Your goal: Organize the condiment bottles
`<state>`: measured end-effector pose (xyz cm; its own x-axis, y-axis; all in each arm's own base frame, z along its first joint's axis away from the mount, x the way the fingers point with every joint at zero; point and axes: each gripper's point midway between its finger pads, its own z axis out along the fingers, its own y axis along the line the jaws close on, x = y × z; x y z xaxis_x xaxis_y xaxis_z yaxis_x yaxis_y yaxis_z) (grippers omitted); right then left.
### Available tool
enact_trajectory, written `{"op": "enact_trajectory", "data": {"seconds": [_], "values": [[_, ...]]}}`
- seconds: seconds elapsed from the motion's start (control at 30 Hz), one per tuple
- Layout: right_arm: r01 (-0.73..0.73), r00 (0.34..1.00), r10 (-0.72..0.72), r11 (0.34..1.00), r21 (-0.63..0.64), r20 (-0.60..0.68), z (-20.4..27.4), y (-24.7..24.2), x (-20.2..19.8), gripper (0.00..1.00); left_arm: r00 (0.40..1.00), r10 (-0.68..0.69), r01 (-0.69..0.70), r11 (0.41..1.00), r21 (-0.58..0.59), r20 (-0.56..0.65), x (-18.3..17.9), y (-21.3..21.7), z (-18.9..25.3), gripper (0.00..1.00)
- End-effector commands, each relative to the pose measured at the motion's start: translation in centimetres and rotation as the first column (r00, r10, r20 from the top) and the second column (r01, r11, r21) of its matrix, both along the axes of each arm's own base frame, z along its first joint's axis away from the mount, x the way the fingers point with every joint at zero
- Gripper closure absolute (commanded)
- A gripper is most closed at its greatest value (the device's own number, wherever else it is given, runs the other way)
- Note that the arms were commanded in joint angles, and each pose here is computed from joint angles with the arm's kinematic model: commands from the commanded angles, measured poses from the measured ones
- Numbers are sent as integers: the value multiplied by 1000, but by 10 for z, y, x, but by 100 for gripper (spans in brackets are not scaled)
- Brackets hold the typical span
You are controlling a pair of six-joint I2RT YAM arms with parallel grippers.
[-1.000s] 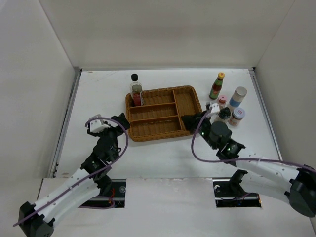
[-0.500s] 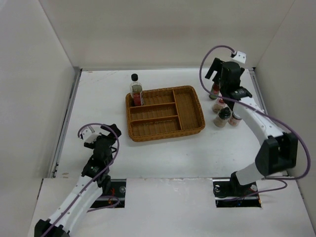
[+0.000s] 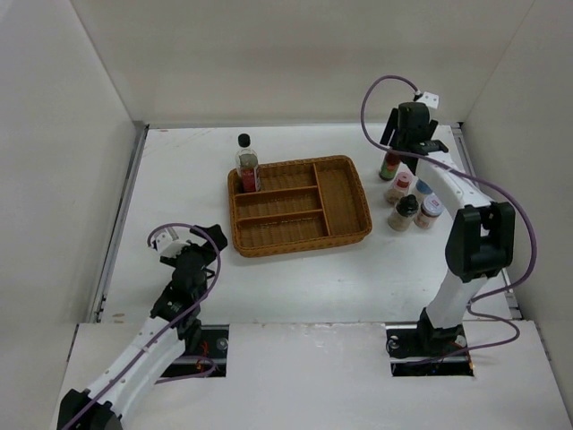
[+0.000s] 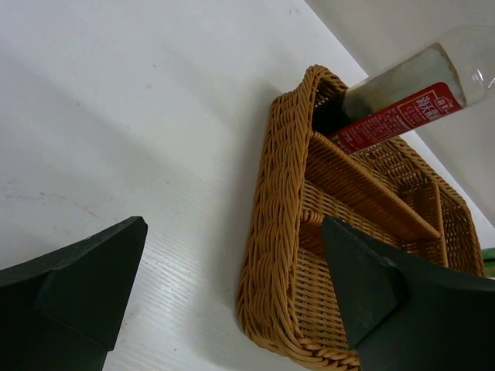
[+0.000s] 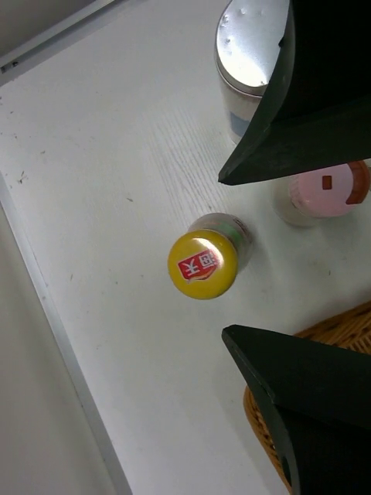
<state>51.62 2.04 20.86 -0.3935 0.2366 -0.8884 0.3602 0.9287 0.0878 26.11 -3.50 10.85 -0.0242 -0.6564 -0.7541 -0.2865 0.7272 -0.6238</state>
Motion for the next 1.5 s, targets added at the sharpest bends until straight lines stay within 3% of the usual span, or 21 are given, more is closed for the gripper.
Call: {"op": "enact_trajectory", "data": {"seconds": [0.0, 0.2, 0.3, 0.43, 0.7, 0.83, 0.97, 1.13, 1.47], "values": [[-11, 999, 12, 1000, -13, 52, 20, -2, 18, 22, 999, 6, -5, 1000, -26, 43, 4, -1, 6, 0], [-26, 999, 28, 998, -59, 38, 12, -1, 34, 38, 999, 4, -3, 1000, -20, 39, 5, 0, 5, 0], [-12, 999, 15, 998, -65, 47, 13, -4, 35, 59, 999, 10, -9, 1000, -18, 34, 5, 1, 3, 0], [25, 993, -15, 996, -89, 113, 38, -12, 33, 72, 999, 5, -4, 1000, -20, 40, 6, 0, 4, 0], [7, 944, 47, 987, -160, 327, 153, 9, 2, 74, 999, -1, 1, 1000, -14, 35, 7, -1, 2, 0], [-80, 914, 129, 987, -139, 385, 182, 45, -22, 74, 999, -3, 4, 1000, -17, 37, 7, -1, 2, 0], [-235, 871, 256, 967, -102, 419, 185, 105, -37, 74, 999, 0, 1, 1000, -16, 34, 7, 0, 1, 0], [-447, 777, 420, 893, -59, 468, 184, 200, -49, 74, 999, -12, 13, 1000, -22, 42, 7, -2, 3, 0], [-612, 687, 557, 790, -41, 466, 176, 317, -46, 74, 999, -19, 19, 1000, -20, 37, 7, -3, 1, 0]]}}
